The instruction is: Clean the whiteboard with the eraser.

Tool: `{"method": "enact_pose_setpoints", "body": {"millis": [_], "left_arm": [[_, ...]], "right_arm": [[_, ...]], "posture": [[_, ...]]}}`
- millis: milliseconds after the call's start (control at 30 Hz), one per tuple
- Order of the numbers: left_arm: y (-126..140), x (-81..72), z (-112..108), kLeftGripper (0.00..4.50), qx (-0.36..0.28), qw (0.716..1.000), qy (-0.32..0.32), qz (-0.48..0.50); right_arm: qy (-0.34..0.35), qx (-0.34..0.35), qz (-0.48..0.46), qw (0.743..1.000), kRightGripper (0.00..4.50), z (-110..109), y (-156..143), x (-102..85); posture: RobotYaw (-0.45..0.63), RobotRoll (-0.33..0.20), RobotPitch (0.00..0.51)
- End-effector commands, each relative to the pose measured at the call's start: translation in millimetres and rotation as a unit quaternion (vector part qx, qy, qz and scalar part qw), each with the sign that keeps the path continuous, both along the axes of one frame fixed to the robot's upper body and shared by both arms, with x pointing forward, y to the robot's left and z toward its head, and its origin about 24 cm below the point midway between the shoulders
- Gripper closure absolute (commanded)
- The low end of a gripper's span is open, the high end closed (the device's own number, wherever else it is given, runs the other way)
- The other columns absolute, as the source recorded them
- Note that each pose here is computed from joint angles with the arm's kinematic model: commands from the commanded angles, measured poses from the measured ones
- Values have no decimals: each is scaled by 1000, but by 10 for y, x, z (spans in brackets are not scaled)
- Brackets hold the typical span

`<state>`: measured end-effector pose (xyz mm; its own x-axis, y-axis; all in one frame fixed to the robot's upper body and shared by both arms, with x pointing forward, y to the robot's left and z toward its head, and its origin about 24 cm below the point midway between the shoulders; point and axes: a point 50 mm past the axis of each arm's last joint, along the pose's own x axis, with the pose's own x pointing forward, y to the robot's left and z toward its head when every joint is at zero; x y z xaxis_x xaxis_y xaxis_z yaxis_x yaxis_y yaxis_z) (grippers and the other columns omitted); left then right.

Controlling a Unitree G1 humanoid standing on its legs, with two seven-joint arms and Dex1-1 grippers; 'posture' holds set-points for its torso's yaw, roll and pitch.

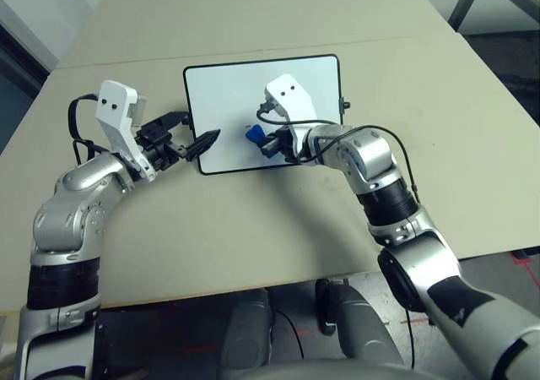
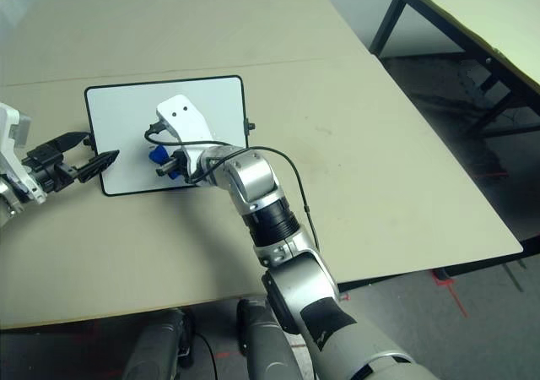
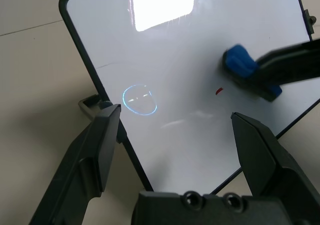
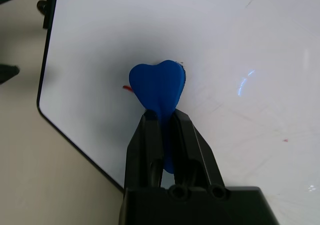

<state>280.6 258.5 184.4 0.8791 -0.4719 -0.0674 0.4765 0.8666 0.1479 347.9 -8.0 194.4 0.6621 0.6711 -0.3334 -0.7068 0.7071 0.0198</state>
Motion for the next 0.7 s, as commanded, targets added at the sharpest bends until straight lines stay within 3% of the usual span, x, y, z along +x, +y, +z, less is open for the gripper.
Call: {"method": "enact_pose_setpoints", "body": {"millis": [33, 300, 567, 700], "left_arm": [[-29, 4, -62, 0, -1, 1000, 16, -7], [-37, -5, -75, 0, -4, 1000, 19, -9], [-56, -25, -98, 0, -7, 1000, 22, -9], [-66, -40, -107, 0, -8, 1000, 23, -9]], "right_arm": [[23, -20, -26, 999, 4352, -155, -47, 11], [54, -37, 30, 997, 4353, -336, 102, -258], [14, 0, 5, 1000, 4353, -92, 182, -65], [20, 4, 9, 1000, 4355, -128, 225, -76]], "posture": [[204, 0, 227], [207, 0, 235], [214, 0, 237], [218, 0, 239]]}}
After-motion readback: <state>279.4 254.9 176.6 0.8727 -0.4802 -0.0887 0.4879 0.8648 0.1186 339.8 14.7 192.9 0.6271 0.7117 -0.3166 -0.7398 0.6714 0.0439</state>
